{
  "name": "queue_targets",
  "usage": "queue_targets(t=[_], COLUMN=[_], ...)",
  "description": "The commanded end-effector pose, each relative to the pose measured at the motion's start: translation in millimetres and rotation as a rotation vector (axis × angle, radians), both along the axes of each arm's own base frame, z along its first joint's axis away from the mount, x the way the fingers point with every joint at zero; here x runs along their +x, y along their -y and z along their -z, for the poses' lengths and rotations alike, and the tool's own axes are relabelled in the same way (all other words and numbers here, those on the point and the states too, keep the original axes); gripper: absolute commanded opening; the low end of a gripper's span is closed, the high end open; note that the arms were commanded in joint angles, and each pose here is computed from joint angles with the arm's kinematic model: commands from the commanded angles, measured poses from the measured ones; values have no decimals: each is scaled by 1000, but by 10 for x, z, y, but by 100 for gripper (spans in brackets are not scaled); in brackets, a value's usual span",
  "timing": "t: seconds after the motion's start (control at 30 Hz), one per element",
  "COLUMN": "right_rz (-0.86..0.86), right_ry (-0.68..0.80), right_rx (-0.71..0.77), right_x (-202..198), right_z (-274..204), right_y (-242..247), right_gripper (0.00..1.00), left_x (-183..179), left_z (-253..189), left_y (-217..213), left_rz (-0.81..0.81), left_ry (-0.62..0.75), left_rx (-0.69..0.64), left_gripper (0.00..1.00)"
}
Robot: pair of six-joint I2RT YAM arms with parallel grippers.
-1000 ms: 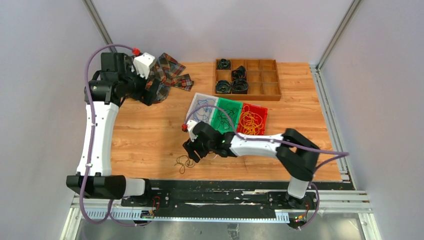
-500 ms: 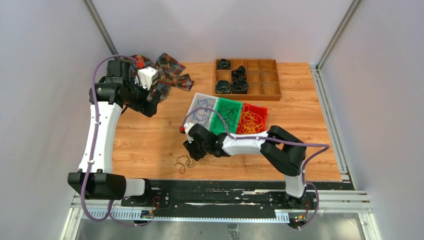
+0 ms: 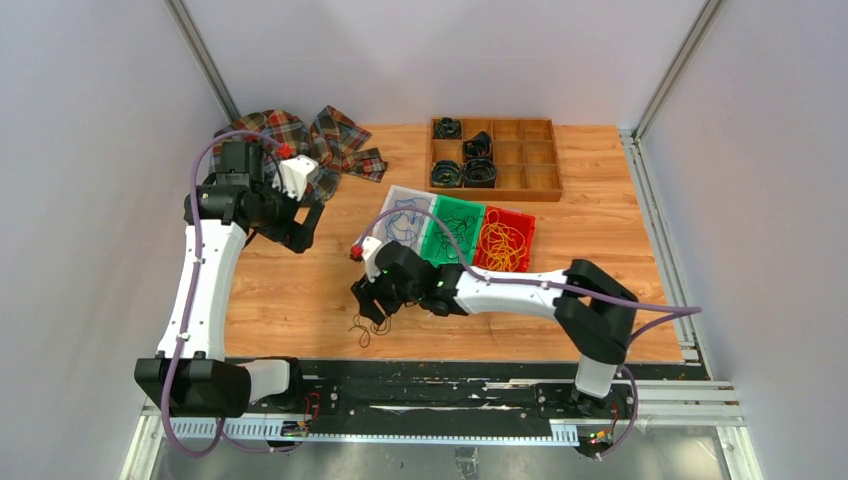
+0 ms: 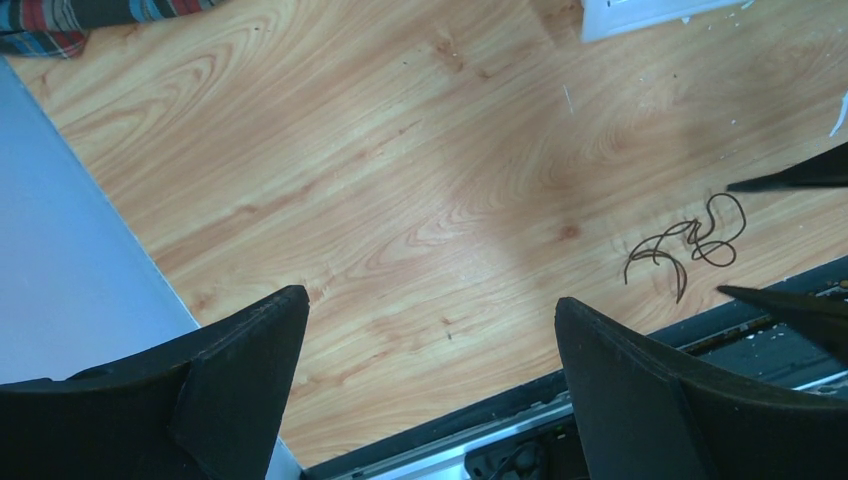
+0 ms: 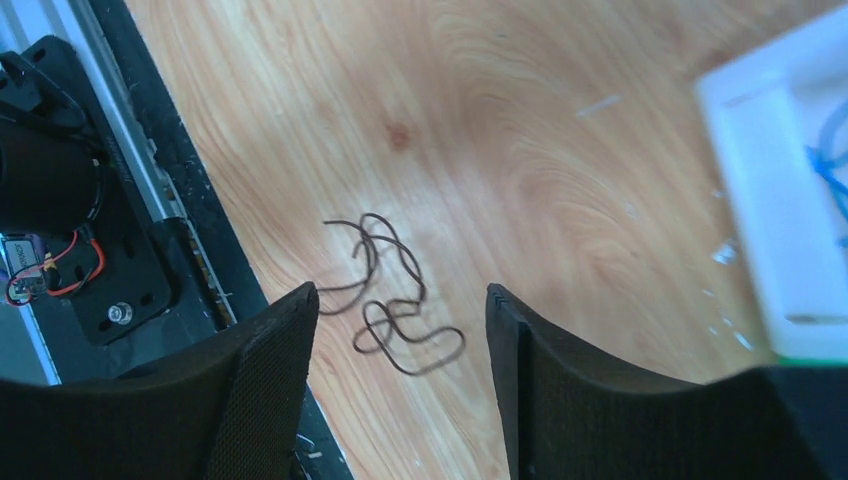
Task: Untangle the cables
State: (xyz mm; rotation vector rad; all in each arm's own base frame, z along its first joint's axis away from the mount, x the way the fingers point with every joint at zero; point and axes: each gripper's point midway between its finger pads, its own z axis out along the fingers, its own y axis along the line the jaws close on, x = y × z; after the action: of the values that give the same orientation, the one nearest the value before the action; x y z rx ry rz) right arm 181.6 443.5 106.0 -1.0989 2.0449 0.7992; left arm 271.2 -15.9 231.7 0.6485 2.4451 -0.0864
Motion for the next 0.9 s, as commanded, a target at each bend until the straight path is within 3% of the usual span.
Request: queue_targets(t=[0.0, 0.17, 0.27, 0.37, 0.47, 0.67, 0.87], right_rz=[-77, -92, -98, -95, -86, -15, 193], right_ry=[-42, -41, -40, -20, 5, 46, 116], right_rx=[-89, -137, -141, -139, -114, -24, -30], right_x=[-188, -168, -166, -120, -54, 174, 853], right_z=[355, 561, 600, 549, 347, -261, -560], right_y=[-160, -194, -207, -231, -249, -66, 546], right_gripper=[61, 55, 45, 28, 2, 1, 1], left_x=[48, -13, -61, -41, -28, -51, -117], left_z=[-75, -45, -32, -86, -128, -68, 19], left_y=[-71, -157, -217, -220, -160, -196, -209], left_rz=[9, 23, 33, 20, 19, 17, 27], left_ry=[61, 67, 66, 78, 90, 75, 60], left_rx=[34, 89, 130, 127, 91, 111, 124], left_gripper=[98, 98, 98, 98, 98, 98, 98])
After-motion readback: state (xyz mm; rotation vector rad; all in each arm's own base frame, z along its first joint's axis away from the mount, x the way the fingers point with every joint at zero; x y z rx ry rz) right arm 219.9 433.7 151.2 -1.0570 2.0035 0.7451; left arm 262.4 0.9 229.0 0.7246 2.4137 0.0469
